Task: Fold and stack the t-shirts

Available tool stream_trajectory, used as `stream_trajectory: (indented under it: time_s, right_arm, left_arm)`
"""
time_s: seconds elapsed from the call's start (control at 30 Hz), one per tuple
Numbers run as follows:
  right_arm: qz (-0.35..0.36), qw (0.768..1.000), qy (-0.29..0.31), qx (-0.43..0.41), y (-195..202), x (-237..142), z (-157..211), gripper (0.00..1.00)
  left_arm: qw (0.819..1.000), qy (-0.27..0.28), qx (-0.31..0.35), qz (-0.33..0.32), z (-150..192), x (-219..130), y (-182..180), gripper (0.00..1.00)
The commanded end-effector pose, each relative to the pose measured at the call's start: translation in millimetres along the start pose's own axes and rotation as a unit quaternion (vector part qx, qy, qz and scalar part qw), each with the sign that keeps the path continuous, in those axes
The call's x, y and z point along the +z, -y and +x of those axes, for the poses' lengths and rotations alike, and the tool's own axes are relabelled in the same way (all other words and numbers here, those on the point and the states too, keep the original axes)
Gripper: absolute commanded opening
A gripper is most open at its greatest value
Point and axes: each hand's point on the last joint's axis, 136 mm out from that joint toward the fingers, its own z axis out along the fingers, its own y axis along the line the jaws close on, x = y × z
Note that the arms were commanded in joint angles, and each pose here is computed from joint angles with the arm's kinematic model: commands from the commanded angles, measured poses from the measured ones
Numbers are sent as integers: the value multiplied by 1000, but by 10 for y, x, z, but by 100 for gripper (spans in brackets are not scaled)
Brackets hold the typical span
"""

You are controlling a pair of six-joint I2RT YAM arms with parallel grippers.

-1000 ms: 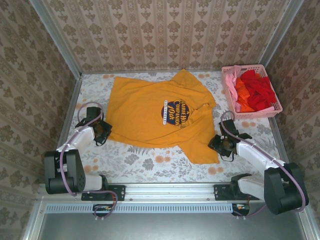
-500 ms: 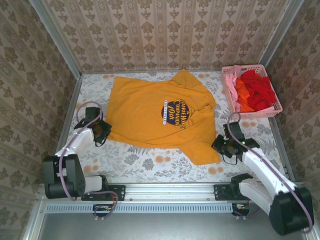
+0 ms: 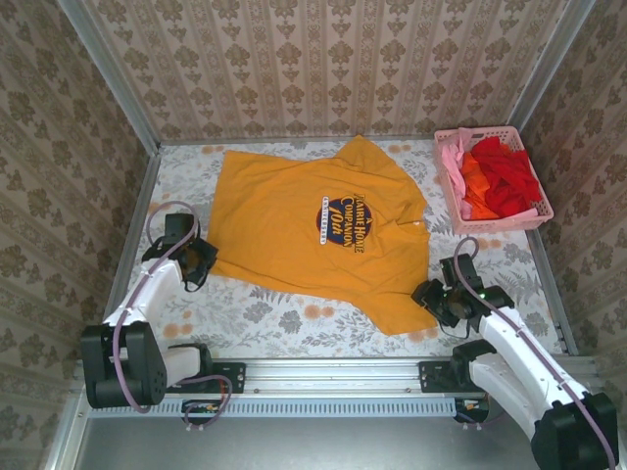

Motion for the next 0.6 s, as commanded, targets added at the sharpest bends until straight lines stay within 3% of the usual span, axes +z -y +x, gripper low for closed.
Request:
stream_trajectory:
  time_s: [0.0, 0.23, 0.4, 0.57]
  right_arm:
    - [13, 1000, -15, 0, 105, 37, 110, 55]
    - [17, 1000, 5, -15, 119, 88, 75, 58]
    - [40, 996, 30, -79, 68, -25, -40, 62]
    - [55, 988, 33, -144, -16, -51, -74, 59]
  left_arm:
    - [1000, -10, -3, -9, 65, 2, -54, 0]
    - [1000, -13, -5, -11, 85, 40, -62, 0]
    - [1000, -12, -1, -13, 71, 57, -55, 0]
    - [1000, -16, -5, -9, 90, 93, -42, 0]
